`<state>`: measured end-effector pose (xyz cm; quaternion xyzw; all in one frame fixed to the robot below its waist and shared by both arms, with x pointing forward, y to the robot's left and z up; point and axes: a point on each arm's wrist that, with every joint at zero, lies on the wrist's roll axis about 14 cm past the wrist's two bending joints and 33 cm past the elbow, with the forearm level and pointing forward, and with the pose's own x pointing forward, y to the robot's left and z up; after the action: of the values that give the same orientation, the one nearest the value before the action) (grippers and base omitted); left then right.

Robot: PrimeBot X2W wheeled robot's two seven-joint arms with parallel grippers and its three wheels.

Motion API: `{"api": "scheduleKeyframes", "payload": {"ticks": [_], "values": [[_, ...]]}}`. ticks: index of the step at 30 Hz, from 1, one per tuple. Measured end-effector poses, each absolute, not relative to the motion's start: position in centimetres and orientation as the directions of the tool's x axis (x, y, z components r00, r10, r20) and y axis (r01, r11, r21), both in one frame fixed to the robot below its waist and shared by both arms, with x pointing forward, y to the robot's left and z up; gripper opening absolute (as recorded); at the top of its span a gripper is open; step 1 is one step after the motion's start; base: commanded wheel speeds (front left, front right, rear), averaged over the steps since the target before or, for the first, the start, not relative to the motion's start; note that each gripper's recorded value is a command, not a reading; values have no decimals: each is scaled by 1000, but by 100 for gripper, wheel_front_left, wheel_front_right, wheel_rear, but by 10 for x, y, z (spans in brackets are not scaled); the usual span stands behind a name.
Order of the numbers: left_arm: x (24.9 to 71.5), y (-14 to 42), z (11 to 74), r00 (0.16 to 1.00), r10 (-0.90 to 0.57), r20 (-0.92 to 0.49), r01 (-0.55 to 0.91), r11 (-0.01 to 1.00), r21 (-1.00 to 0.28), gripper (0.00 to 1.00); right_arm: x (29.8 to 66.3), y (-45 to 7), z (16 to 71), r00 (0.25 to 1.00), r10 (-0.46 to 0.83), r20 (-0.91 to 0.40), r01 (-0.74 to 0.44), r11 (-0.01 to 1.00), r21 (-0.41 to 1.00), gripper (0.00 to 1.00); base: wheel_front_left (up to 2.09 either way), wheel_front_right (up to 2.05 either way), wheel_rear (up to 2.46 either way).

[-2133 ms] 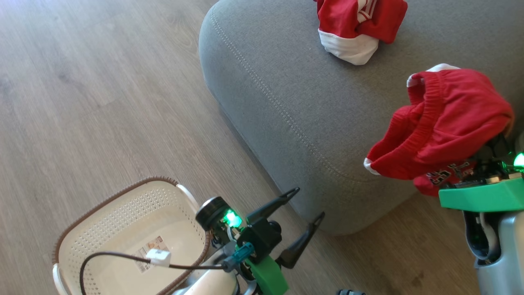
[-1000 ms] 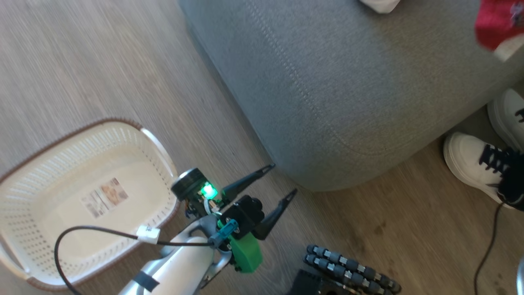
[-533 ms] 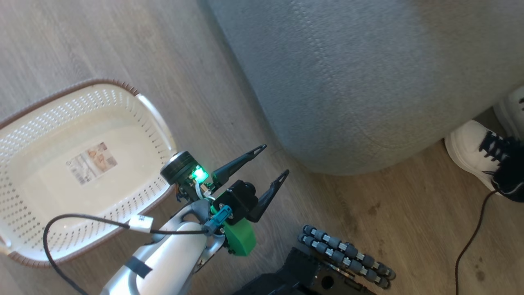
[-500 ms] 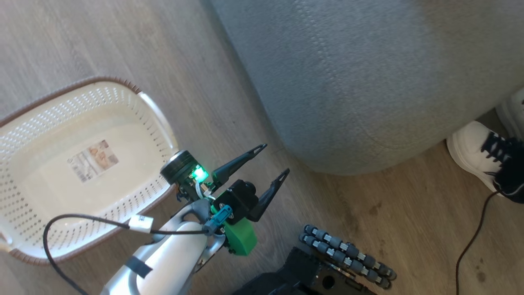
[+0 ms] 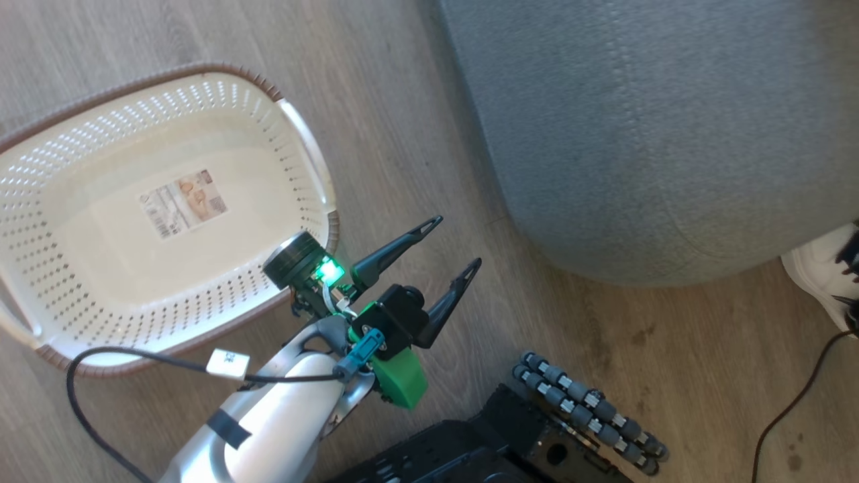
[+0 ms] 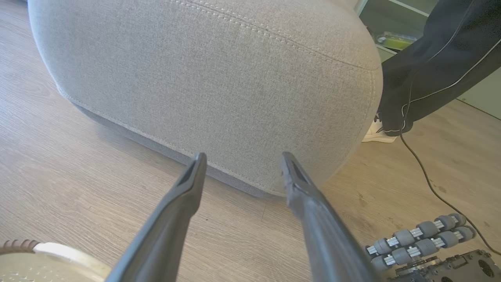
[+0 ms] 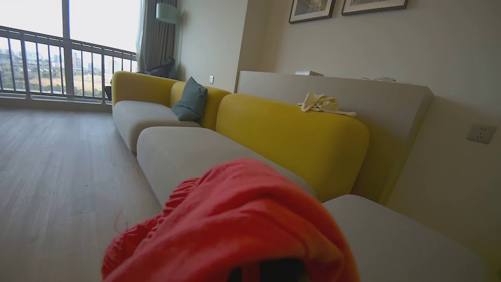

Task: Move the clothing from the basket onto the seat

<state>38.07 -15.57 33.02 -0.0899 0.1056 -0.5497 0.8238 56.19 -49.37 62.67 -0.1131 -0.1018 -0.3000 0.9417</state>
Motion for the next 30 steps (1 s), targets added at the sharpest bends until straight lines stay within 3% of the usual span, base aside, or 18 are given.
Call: {"api": "scheduleKeyframes", "payload": {"ticks": [5, 11, 21, 22, 23, 30], "values": [[384, -149, 322, 399, -913, -90, 870, 407, -277, 100, 565, -501, 574, 797, -589, 137, 604, 786, -133, 0, 0, 0, 0], [387, -147, 320, 415, -905, -93, 859, 423, -290, 100, 551, -492, 481, 779, -605, -162, 589, 796, -141, 0, 0, 0, 0], [386, -149, 322, 411, -907, -87, 861, 418, -290, 100, 544, -478, 445, 742, -569, -355, 545, 820, -176, 3, 0, 0, 0], [386, -149, 323, 412, -907, -87, 860, 419, -290, 100, 544, -477, 442, 737, -566, -369, 548, 820, -162, 45, 0, 0, 0], [386, -149, 324, 414, -906, -87, 859, 420, -293, 100, 543, -476, 442, 735, -563, -376, 548, 821, -158, 100, 0, 0, 0], [388, -149, 335, 419, -905, -77, 862, 423, -278, 100, 542, -474, 453, 745, -550, -378, 523, 833, -183, 100, 0, 0, 0]]}}
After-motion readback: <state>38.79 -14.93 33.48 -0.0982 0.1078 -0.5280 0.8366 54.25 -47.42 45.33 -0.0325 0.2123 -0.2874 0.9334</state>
